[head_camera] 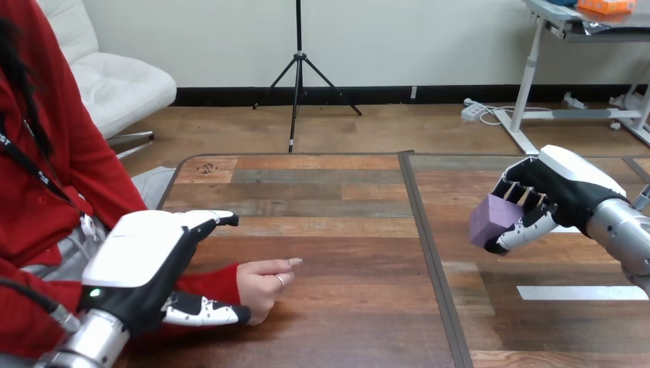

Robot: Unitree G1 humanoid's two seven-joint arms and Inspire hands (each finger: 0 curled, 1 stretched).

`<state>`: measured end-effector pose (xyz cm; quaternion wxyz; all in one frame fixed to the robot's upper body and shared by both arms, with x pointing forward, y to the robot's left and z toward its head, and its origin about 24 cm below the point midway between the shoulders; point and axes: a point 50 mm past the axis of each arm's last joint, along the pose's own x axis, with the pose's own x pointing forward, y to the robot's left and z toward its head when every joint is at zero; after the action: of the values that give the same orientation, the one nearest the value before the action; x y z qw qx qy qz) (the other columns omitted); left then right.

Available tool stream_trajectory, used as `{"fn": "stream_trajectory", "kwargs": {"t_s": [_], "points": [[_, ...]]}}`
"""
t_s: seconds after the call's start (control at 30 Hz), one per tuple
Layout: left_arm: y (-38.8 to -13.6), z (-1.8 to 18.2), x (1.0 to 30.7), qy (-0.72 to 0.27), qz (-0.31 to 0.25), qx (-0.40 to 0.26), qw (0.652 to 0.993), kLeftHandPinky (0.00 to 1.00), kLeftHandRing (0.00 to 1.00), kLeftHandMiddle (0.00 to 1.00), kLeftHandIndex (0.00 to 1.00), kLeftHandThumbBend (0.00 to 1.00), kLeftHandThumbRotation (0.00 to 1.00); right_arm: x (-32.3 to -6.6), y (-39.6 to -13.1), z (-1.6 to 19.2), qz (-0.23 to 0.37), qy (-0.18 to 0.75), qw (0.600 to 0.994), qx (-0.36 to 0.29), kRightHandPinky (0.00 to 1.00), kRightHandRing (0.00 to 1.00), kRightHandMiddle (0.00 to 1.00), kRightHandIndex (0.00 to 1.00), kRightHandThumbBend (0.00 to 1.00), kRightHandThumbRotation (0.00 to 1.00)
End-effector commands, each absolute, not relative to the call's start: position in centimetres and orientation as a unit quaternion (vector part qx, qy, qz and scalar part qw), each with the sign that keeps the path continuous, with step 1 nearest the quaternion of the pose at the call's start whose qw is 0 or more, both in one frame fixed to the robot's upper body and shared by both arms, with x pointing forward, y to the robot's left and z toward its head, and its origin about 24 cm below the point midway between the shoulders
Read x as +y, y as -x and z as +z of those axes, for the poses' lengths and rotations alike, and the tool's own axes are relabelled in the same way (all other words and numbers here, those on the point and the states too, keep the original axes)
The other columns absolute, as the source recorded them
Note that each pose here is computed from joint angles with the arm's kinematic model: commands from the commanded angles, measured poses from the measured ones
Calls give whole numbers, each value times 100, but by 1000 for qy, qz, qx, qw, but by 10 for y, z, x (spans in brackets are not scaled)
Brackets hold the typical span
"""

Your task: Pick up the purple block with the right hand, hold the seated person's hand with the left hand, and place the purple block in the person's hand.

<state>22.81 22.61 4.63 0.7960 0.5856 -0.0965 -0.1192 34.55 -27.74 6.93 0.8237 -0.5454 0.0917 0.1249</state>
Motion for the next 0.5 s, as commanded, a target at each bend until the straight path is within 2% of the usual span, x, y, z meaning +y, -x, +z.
{"fn": "stream_trajectory", "kwargs": {"t_s": [0.0,0.47], "points": [[-245,59,225,-602,-116,-113,782,72,78,80,78,100,38,-274,-356,101,104,546,831,35,37,43,48,49,70,0],[-259,54,220,-636,-159,-96,749,72,76,78,74,100,36,-274,-356,104,106,545,831,24,38,42,47,49,71,0]]}}
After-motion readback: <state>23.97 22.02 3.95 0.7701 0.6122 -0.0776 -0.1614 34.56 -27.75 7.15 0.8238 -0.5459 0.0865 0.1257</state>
